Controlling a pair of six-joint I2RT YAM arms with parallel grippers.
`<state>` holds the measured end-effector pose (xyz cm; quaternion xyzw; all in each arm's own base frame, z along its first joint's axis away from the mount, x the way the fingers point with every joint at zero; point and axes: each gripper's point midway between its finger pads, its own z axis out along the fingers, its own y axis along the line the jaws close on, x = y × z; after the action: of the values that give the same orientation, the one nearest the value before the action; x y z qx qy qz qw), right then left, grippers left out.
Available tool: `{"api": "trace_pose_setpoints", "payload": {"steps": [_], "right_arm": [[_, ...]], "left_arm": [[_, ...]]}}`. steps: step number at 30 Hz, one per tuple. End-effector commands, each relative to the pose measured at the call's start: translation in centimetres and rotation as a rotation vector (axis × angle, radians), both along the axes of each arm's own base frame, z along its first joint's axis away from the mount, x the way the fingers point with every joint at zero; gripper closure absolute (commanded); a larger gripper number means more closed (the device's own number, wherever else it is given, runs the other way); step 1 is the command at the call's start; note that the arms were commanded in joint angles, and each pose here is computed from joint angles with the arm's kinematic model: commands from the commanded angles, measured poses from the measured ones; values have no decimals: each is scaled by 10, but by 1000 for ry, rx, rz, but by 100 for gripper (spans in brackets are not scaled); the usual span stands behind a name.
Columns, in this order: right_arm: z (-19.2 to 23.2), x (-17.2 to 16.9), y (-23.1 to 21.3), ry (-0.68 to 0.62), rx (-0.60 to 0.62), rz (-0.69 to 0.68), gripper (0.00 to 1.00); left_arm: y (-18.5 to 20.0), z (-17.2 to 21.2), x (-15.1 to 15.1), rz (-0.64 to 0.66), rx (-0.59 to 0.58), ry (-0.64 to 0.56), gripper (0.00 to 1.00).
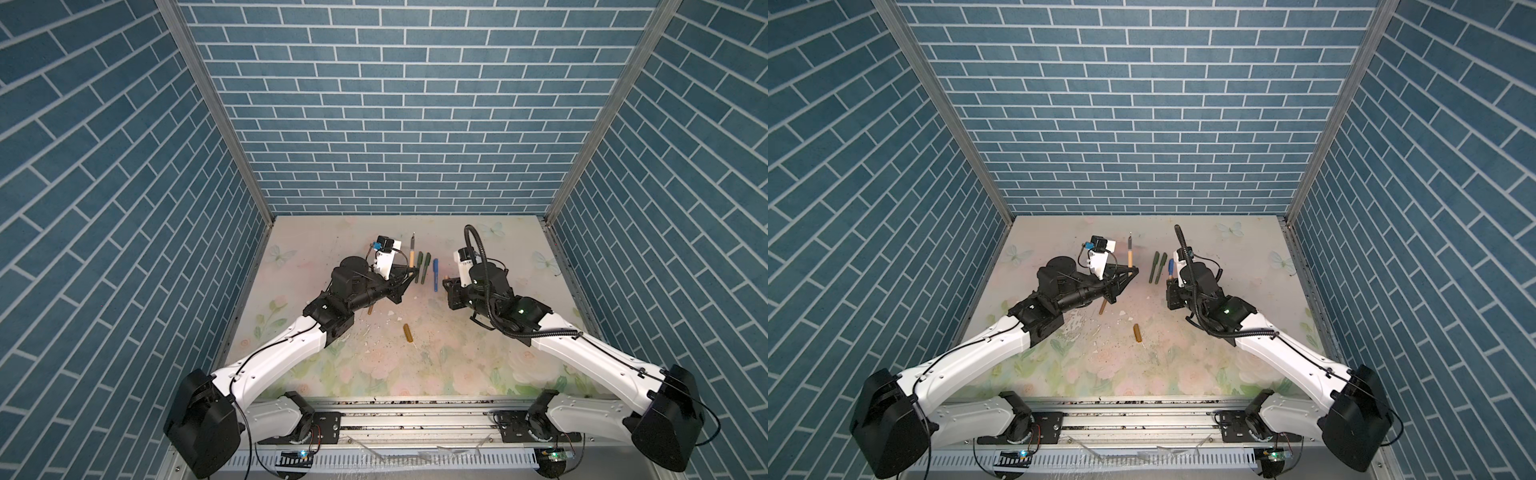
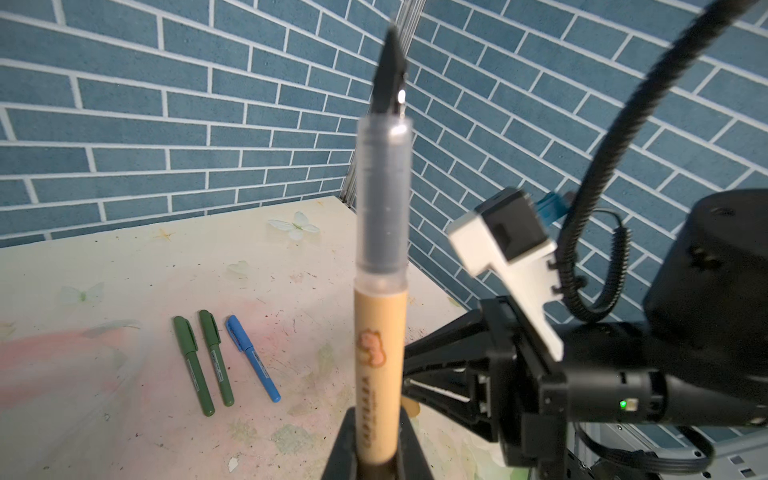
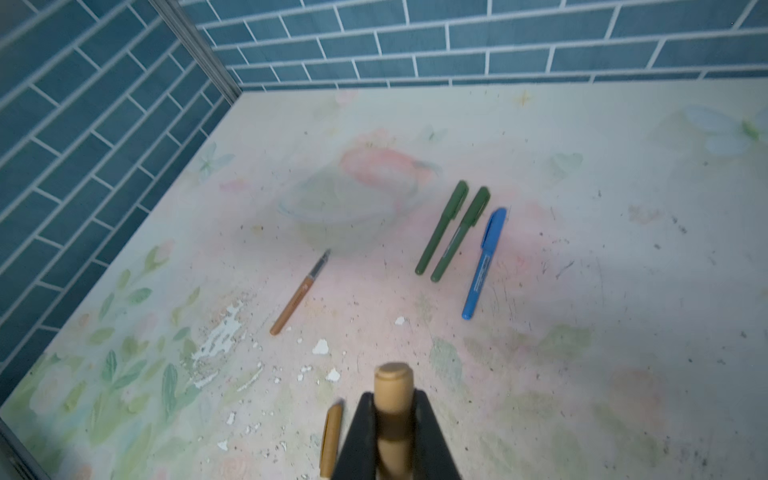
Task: Insert the pens into the pen caps
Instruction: 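Lift the tan cap with the right gripper and carry it above the fountain pen nib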
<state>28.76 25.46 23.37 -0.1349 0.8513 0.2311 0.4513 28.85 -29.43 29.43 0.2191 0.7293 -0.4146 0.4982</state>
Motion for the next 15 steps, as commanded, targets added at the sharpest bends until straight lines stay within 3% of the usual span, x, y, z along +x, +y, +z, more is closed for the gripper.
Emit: {"api": "trace_pose_setpoints", "payload": {"steps": [1, 15], "right_arm": [[59, 13, 2, -160, 78, -29, 91], [169, 21, 23, -401, 325, 19, 92]], "left_arm": [[-3, 0, 1, 1, -6, -9, 100], [-26, -17, -10, -76, 22, 24, 100]]}}
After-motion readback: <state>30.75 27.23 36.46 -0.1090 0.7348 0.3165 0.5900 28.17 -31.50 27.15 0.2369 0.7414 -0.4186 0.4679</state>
